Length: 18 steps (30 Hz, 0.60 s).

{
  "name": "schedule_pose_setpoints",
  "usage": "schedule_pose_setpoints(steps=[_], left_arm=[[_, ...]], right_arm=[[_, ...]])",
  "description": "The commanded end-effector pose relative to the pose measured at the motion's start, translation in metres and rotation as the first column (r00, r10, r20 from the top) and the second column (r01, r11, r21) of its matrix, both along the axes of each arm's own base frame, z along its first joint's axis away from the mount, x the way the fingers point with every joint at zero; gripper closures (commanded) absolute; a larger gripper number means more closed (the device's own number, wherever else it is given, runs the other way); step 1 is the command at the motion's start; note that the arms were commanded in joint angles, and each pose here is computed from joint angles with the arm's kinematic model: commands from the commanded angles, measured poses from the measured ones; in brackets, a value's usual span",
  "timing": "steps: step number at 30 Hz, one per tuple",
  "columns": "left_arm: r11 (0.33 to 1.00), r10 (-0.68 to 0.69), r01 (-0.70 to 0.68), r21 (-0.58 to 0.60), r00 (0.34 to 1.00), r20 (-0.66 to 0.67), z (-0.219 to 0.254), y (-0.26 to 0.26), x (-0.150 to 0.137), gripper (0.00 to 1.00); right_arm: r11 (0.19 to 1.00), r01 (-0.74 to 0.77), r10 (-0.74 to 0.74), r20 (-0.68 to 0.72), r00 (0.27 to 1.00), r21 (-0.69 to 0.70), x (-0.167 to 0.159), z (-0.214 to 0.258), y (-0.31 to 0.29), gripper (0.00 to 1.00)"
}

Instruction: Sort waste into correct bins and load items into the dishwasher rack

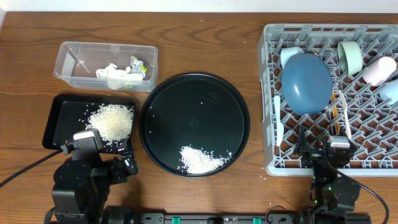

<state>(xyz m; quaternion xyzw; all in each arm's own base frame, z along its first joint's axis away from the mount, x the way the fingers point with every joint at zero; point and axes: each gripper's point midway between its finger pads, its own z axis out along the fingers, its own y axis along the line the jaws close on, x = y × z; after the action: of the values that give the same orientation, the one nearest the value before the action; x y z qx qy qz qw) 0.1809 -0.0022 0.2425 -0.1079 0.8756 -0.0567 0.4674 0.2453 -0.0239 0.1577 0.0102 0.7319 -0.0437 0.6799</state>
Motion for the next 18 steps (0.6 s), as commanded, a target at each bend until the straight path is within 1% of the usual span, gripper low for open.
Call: schedule_pose_setpoints(steps=[1,10,14,18], left_arm=[[1.000,0.023,-0.023,-0.007,1.000,0.000,0.000,0.003,0.000,0.02],[1.000,0.023,-0.023,-0.007,1.000,0.000,0.000,0.003,0.000,0.02],[1.000,0.015,-0.015,0.013,1.000,0.004,-0.004,0.004,-0.007,0.02],[1.000,0.001,-0.003,0.031,0.999,0.050,-0.017,0.004,-0.006,0.02]], right_arm=[[1.000,-0.004,0.004,0.001,1.000,-0.011,0.000,0.000,0.002,0.01],[1.000,-0.004,0.004,0.001,1.000,-0.011,0.000,0.000,0.002,0.01],[1.000,-0.004,0.004,0.001,1.000,-0.011,0.000,0.000,0.002,0.01],[1.000,-0.004,0.004,0.001,1.000,-0.011,0.000,0.000,0.002,0.01]])
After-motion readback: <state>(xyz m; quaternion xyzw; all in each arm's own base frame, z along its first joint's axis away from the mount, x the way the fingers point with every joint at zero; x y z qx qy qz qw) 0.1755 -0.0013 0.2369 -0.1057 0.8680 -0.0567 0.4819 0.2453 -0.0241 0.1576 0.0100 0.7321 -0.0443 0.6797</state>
